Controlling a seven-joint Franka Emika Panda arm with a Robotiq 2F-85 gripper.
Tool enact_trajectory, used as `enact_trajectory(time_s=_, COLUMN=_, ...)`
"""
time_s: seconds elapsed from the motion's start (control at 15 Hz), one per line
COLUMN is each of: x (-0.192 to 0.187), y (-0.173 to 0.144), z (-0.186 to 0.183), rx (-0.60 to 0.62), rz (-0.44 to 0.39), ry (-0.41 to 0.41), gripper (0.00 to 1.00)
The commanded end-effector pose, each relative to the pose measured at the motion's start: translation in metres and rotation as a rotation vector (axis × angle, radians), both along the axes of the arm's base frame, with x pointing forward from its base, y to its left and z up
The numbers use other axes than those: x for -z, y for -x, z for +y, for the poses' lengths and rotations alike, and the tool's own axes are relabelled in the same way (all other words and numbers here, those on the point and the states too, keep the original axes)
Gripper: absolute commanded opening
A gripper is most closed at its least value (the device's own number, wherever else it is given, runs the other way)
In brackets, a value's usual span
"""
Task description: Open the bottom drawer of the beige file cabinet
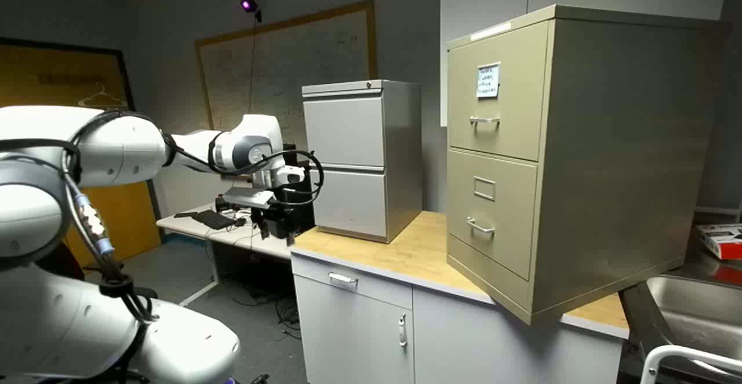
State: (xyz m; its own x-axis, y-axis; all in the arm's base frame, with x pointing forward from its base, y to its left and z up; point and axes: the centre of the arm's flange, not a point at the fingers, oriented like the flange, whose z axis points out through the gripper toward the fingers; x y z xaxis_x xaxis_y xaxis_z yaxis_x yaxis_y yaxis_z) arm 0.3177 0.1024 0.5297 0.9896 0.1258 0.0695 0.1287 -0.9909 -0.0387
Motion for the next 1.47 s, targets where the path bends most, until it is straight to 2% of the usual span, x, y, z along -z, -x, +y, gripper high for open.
enact_trajectory(time_s=0.0, x=-0.001, y=0.000, z=0.000, rx=0.000, rz=-0.004, ry=-0.001, gripper=1.00)
enact_trajectory(time_s=0.8, x=-0.002, y=0.000, z=0.000, rx=0.000, rz=-0.009, ry=-0.002, gripper=1.00)
enact_trajectory(time_s=1.07, x=0.008, y=0.004, z=-0.009, rx=0.018, rz=0.020, ry=0.005, gripper=1.00)
enact_trajectory(time_s=1.4, x=0.003, y=-0.009, z=-0.026, rx=0.068, rz=-0.016, ry=-0.025, gripper=1.00)
